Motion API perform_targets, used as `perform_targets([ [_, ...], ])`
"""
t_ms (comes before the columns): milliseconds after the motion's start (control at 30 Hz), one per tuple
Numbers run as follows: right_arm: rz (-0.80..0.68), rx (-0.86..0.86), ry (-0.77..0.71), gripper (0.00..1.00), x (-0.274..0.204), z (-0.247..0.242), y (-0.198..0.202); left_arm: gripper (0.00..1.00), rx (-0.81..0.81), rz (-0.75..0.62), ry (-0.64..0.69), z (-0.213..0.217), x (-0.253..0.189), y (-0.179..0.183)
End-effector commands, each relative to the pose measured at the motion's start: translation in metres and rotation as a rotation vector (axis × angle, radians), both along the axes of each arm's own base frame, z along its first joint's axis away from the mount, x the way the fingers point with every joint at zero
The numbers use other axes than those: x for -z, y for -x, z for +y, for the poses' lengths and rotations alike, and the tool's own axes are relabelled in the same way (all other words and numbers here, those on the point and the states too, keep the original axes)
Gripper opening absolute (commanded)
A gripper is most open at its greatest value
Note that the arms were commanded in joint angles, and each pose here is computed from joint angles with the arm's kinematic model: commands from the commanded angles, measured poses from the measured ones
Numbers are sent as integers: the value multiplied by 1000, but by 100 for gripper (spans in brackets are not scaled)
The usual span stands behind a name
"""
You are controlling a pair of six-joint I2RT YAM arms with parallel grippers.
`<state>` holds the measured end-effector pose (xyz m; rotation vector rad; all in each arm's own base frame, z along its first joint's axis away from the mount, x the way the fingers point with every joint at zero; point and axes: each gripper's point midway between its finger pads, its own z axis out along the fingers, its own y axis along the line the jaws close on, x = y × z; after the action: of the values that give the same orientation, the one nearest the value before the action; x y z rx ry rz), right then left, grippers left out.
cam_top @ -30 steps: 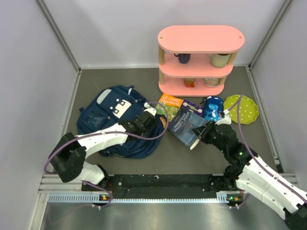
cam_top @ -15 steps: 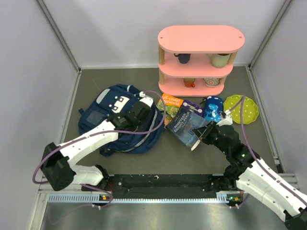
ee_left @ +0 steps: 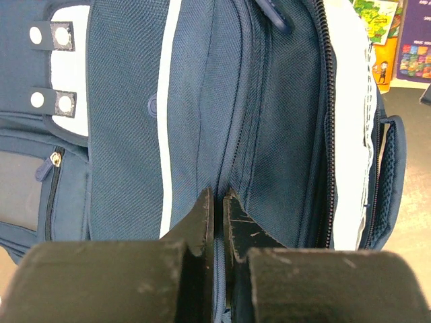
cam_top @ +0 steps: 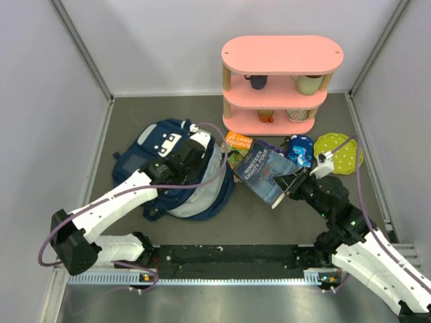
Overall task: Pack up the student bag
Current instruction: Place the book in the student bag.
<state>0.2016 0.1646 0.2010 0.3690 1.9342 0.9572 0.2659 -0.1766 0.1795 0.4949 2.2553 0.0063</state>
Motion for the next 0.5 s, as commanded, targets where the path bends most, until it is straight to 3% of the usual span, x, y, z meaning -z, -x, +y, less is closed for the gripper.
perform_targets([
  [0, -214, -45, -141, 0, -91, 7, 0, 0, -28, -141, 178, -1, -50, -13],
  [233, -169, -201, -245, 0, -94, 40, 9, 0, -19, -227, 315, 5, -99, -13],
  [467, -121, -382, -413, 0, -96, 79, 15, 0, 28, -241, 342, 1, -108, -8],
])
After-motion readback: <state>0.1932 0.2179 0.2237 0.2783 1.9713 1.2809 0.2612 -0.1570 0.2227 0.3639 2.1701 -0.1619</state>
